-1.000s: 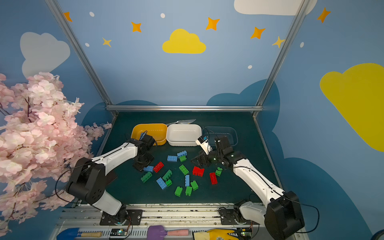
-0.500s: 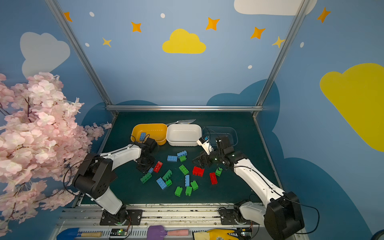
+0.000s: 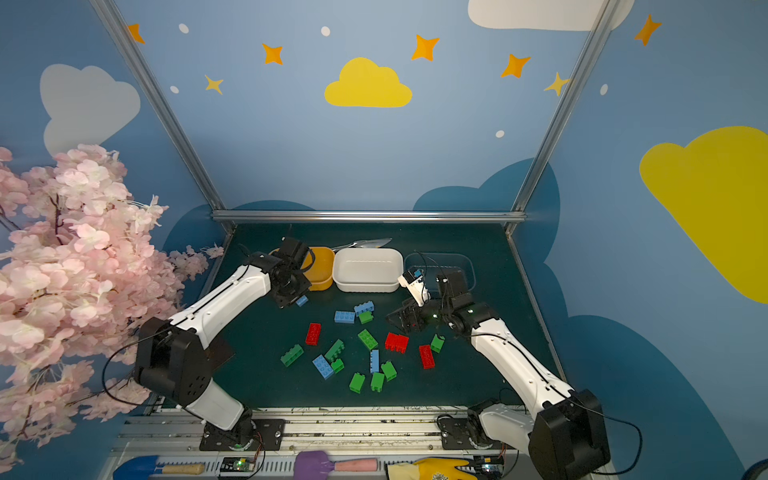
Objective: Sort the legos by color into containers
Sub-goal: 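Lift the second light-blue brick into the yellow bin and release it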
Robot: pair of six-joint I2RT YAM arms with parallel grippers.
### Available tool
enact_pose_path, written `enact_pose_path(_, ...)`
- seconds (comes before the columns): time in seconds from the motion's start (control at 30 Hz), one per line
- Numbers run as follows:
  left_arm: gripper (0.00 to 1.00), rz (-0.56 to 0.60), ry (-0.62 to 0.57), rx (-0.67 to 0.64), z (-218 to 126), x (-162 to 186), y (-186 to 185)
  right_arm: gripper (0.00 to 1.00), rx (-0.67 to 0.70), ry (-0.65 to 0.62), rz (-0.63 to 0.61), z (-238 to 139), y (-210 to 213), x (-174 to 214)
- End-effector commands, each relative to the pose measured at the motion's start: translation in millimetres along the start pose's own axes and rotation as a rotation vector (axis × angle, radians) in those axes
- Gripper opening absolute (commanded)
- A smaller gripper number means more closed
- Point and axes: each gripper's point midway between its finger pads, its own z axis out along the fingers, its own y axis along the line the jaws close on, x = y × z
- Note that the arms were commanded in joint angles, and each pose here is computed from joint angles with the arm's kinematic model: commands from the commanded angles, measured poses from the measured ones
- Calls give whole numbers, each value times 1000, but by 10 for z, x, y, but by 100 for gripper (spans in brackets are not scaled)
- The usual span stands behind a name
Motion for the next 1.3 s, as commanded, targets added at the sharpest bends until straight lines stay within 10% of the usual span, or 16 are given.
enact_pose_path(0.0,25,203,-29,3,50,-250,-109,88,-24,-59,-19,-58,74,-197)
enact_pose_path(0.73,28,565,-4,-230,1411,-1108,-211,88,3,-37,-21,-22,-18,-209)
enact_pose_path(1.27,76,596,-30,-113,686,-1193,-308,88,-12,-27,-20,-24,6,-222)
